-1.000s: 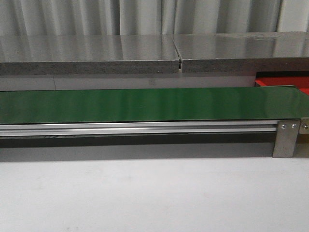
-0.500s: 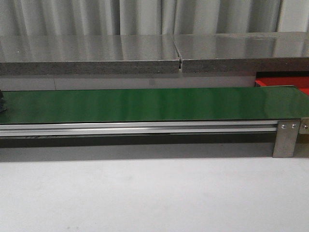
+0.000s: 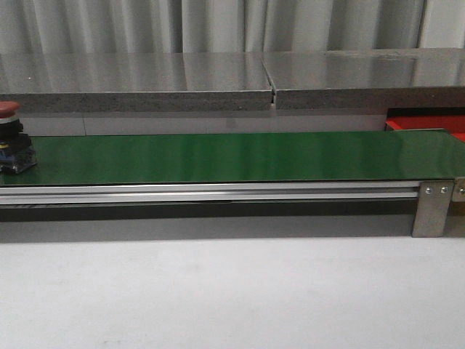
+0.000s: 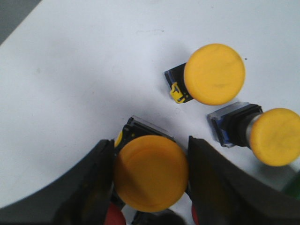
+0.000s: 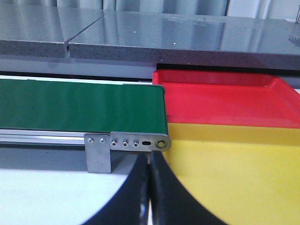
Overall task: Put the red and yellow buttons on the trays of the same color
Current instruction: 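Grasp a yellow push button from the table with the left gripper, then set the yellow button on the belt and release the left gripper, then bring the right gripper above the red button riding the belt, then close the right gripper on the red button and lift it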
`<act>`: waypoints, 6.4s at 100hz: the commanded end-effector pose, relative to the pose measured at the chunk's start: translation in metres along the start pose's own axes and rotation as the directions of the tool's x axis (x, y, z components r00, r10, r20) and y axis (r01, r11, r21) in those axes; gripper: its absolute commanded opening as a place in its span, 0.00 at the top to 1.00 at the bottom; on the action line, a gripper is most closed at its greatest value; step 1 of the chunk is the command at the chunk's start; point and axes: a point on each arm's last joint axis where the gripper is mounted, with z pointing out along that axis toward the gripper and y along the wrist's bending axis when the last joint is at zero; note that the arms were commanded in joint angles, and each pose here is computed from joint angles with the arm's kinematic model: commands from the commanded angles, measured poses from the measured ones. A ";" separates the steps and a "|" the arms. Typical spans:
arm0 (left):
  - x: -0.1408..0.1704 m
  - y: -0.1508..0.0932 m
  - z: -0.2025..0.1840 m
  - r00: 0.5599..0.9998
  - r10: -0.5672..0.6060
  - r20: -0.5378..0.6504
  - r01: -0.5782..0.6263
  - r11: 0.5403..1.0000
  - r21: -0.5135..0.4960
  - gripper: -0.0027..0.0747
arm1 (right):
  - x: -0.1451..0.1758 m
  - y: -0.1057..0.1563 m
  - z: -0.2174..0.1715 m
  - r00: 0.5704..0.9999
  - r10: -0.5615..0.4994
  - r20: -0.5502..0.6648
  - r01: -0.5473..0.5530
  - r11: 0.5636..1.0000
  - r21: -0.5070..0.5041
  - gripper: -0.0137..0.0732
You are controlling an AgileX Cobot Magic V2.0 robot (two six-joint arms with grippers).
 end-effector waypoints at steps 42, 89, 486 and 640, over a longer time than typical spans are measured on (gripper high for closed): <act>0.014 -0.033 -0.133 0.979 0.089 0.184 -0.102 0.993 0.058 0.59 | -0.011 0.000 -0.002 0.995 -0.011 0.097 0.011 1.000 0.000 0.92; 0.074 -0.097 -0.120 0.957 0.266 0.112 -0.279 0.953 0.120 0.59 | -0.011 0.000 -0.002 0.995 -0.011 0.097 0.011 1.000 0.000 0.92; 0.346 -0.012 -0.215 0.639 0.350 0.686 -0.666 0.698 0.264 0.99 | -0.186 0.119 0.181 0.727 -0.337 -0.598 0.087 0.910 -0.406 0.20; 0.346 -0.012 -0.215 0.639 0.350 0.686 -0.666 0.698 0.264 0.99 | -0.149 0.147 0.307 0.520 -0.445 -0.729 0.090 0.877 -0.471 0.70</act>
